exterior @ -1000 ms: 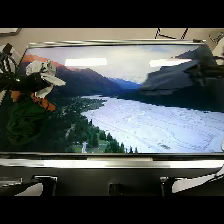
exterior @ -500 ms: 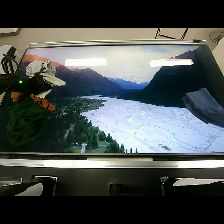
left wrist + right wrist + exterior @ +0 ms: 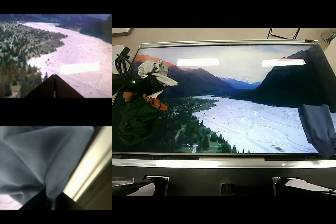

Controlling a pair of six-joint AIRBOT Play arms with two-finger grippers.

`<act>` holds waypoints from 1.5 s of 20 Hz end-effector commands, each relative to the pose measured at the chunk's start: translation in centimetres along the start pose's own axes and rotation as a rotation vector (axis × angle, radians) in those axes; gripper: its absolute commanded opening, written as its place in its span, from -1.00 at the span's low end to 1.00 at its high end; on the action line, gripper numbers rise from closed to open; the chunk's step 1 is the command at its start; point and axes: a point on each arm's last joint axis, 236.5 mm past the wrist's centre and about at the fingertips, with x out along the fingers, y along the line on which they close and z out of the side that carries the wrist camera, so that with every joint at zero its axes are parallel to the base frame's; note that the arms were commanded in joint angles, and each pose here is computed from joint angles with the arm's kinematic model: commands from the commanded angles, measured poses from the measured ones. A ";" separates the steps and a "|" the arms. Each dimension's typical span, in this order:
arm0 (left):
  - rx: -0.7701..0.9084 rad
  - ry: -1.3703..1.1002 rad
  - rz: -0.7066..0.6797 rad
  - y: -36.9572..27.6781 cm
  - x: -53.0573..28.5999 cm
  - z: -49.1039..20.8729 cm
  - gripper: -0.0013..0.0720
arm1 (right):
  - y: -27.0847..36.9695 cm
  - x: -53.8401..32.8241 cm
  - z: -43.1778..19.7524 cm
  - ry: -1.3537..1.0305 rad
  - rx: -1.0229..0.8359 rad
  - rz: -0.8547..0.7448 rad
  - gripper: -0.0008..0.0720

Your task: Fold the clothes and pants, and hang the long-sleeved shirts on hangers.

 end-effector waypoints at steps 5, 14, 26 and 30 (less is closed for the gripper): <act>0.005 0.000 0.003 0.1 0.1 0.0 -0.91 | -3.7 3.0 -3.8 0.008 0.050 -0.109 -0.87; 0.000 -0.048 -0.004 -0.1 0.1 1.2 -0.91 | 2.2 -7.9 -1.1 -0.131 -0.086 0.109 0.98; 0.251 0.028 0.552 4.2 3.3 0.1 0.36 | 22.0 -18.1 -8.8 -0.387 -0.764 0.262 0.93; 0.225 0.317 0.522 6.2 6.0 -7.2 0.96 | 20.7 -9.3 -14.1 -0.126 -0.885 0.133 0.94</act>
